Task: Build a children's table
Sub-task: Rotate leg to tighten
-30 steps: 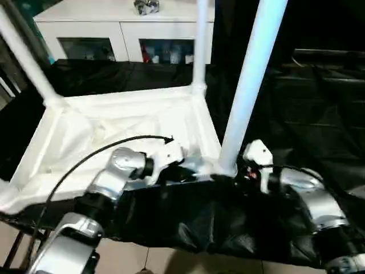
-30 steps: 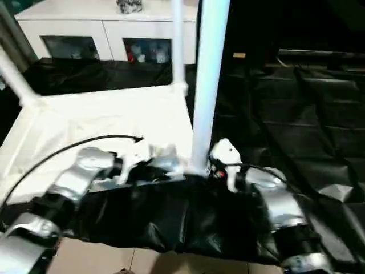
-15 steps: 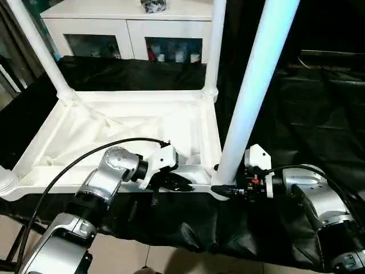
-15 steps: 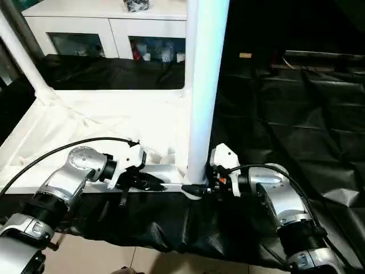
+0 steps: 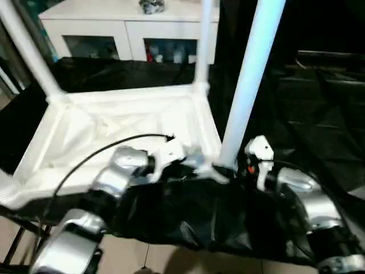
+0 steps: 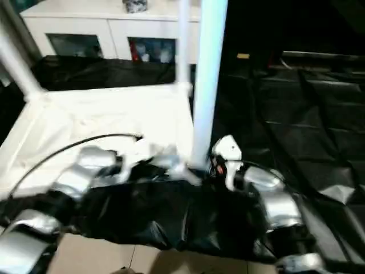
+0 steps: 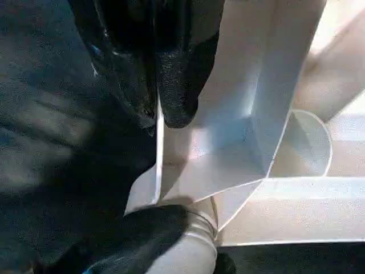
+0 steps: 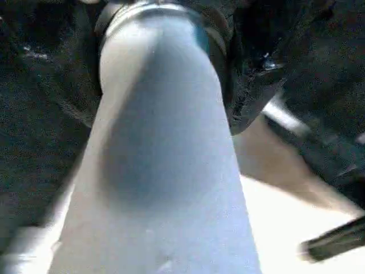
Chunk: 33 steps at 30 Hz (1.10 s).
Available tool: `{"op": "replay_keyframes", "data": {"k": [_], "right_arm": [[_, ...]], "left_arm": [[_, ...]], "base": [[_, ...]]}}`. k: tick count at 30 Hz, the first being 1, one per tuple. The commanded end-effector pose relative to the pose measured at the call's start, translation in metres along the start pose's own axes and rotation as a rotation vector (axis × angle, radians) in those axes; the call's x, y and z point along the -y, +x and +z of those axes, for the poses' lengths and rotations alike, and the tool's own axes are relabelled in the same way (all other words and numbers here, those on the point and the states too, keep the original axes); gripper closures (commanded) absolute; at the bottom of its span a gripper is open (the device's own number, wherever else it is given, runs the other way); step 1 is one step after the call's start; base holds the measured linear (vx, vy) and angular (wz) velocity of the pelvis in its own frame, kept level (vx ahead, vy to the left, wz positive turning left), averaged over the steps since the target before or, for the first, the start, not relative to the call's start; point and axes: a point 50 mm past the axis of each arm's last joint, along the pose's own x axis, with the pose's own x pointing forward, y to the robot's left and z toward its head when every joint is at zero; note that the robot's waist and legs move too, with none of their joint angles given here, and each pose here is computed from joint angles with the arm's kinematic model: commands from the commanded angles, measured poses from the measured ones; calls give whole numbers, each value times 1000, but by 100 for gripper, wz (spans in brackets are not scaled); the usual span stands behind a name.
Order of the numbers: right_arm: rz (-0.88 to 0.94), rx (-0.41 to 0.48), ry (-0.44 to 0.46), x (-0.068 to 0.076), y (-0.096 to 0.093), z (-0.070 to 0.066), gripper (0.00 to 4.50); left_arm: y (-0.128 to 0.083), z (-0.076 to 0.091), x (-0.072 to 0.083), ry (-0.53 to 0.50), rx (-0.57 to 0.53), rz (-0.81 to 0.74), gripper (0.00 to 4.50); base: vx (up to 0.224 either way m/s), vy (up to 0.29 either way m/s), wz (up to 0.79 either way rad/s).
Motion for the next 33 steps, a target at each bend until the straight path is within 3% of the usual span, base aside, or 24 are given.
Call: {"op": "replay_keyframes", "data": {"k": [1,3,6,8,12,16,19,24,31,33], "right_arm": [[-16,-14,45,-32,25,-5,184],[-146,-9,91,-35,36,-3,184],[-164,37,107,-36,40,4,184],[-168,42,100,-35,41,6,129],[-148,43,115,-29,36,8,93],[-127,7,44,-11,25,7,69],[-16,-31,-41,0,16,8,69],[233,-65,-154,3,0,13,69],[534,-143,-177,-2,-23,10,69],[592,-157,-173,-3,-26,10,94]], "left_arm": [[24,15,5,-40,52,103,450],[38,22,14,-47,72,90,450],[44,22,20,-18,62,58,450],[44,22,21,-16,59,62,450],[38,18,17,-10,61,57,450],[24,13,11,13,63,24,450],[9,6,7,46,38,-25,450],[-12,-1,4,76,22,-124,450],[-29,-8,1,90,-6,-201,450],[-32,-8,0,93,-7,-214,450]], "base": [[0,0,0],[0,0,0],[0,0,0],[0,0,0],[0,0,0],[0,0,0],[0,0,0],[0,0,0],[0,0,0],[0,0,0]]}}
